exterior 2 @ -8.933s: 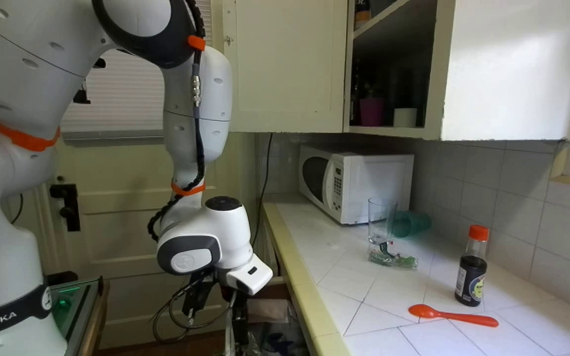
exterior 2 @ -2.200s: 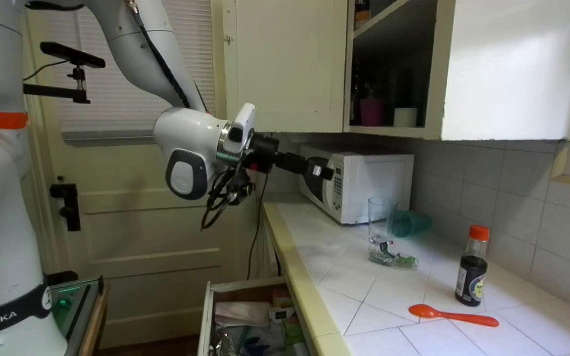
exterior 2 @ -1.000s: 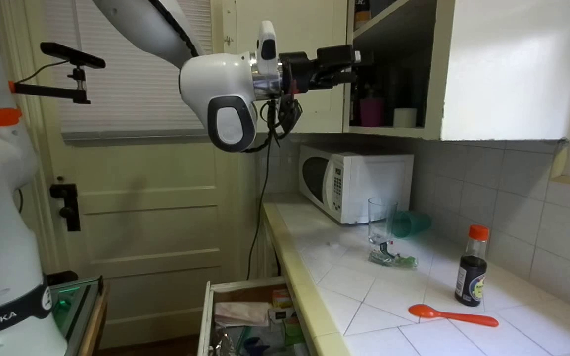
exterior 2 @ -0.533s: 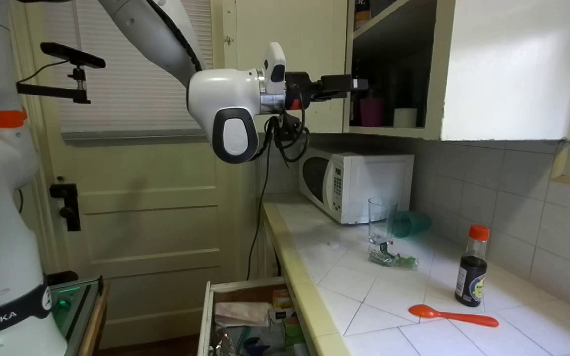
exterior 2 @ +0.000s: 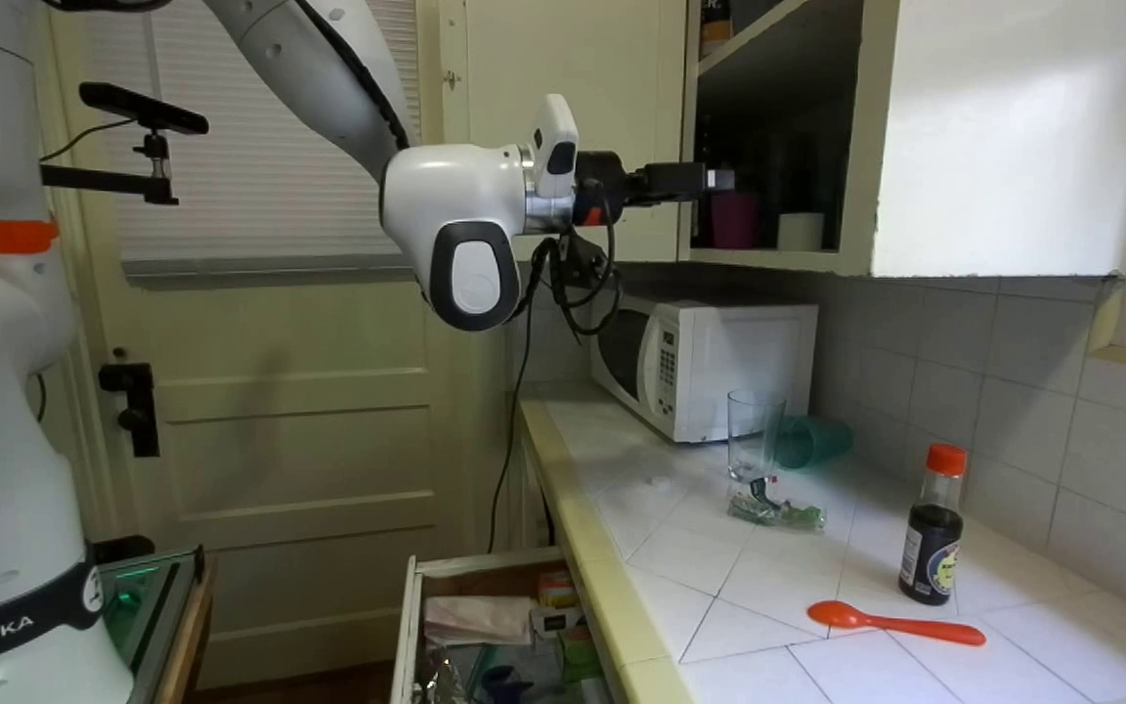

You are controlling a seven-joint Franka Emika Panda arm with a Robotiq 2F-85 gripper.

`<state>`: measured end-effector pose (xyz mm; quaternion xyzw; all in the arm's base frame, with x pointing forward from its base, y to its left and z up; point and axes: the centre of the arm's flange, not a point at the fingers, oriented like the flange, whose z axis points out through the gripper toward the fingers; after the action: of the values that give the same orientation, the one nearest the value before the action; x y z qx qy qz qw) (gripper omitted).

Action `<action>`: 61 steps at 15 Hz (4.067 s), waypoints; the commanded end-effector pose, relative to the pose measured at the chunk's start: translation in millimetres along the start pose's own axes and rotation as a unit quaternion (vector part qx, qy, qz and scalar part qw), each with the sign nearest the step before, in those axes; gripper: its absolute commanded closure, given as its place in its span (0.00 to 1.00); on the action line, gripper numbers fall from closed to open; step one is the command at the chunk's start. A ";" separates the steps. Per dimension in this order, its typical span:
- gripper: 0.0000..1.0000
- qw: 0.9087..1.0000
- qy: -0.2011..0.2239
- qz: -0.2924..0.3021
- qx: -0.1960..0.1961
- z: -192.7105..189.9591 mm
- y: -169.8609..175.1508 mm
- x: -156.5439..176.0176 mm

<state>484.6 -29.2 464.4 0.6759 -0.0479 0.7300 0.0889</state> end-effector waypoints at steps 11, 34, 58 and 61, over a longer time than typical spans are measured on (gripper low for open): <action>0.00 0.998 -0.002 0.043 0.036 85.4 -26.0 -11.4; 0.00 0.995 -0.033 0.085 0.042 167.9 -55.7 -30.1; 0.61 0.994 -0.047 0.084 0.053 200.9 -71.9 -32.8; 0.61 0.996 -0.046 0.065 0.051 181.1 -74.8 -31.4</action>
<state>691.2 -0.3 448.0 0.7004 -0.0678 0.7105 -0.0091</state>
